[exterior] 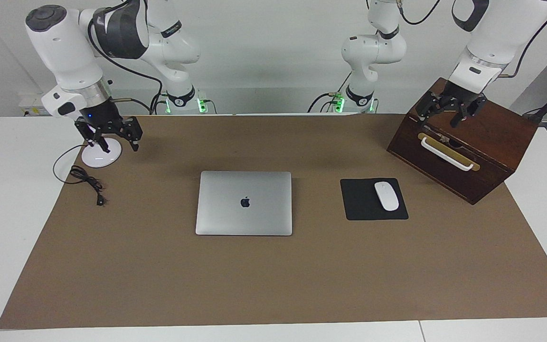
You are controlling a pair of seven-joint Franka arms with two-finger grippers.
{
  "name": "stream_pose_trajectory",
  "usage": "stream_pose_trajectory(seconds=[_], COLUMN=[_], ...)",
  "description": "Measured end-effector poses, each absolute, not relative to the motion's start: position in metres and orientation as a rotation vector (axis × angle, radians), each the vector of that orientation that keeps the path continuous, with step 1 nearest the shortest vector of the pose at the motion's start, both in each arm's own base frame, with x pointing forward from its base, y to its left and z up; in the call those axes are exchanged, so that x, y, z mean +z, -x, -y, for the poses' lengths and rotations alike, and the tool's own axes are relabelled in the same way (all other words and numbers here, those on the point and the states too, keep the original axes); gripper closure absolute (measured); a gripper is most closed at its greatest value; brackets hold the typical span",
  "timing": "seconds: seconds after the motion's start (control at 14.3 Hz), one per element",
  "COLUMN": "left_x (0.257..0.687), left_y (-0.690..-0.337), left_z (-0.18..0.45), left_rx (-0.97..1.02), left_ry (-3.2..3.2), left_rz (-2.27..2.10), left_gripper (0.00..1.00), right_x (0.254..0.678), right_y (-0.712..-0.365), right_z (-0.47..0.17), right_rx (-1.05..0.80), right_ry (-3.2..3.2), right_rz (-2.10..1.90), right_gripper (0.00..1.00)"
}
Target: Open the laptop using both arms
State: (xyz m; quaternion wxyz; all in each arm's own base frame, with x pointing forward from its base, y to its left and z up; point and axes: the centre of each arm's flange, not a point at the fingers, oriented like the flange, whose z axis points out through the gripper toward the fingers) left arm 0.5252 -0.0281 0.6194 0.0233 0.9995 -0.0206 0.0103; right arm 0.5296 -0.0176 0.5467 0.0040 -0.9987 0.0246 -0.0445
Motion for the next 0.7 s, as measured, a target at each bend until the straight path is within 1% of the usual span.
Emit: stream_pose_trajectory(seconds=[0.14, 0.42, 0.49, 0.56, 0.7], left_x=[0.619, 0.619, 0.619, 0.619, 0.619], left_y=[-0.525, -0.525, -0.525, -0.525, -0.525], left_z=[0.028, 0.028, 0.028, 0.028, 0.028], left_rx=[0.032, 0.032, 0.033, 0.033, 0.033], left_ry=[-3.094, -3.094, -3.094, -3.094, -3.094], left_rz=[0.064, 0.064, 0.064, 0.064, 0.063], left_gripper=[0.00, 0.00, 0.00, 0.00, 0.00], right_x=[0.542, 0.521, 0.517, 0.514, 0.510], right_y=[-0.531, -0.528, -0.526, -0.523, -0.515], right_z=[0.009, -0.003, -0.005, -0.007, -0.018], right_rx=[-0.167, -0.168, -0.159, -0.152, -0.158], right_ry=[3.125, 3.005, 2.962, 2.917, 2.824], right_rz=[-0.107, -0.220, -0.291, -0.370, -0.505], right_gripper=[0.20, 0.20, 0.14, 0.10, 0.10])
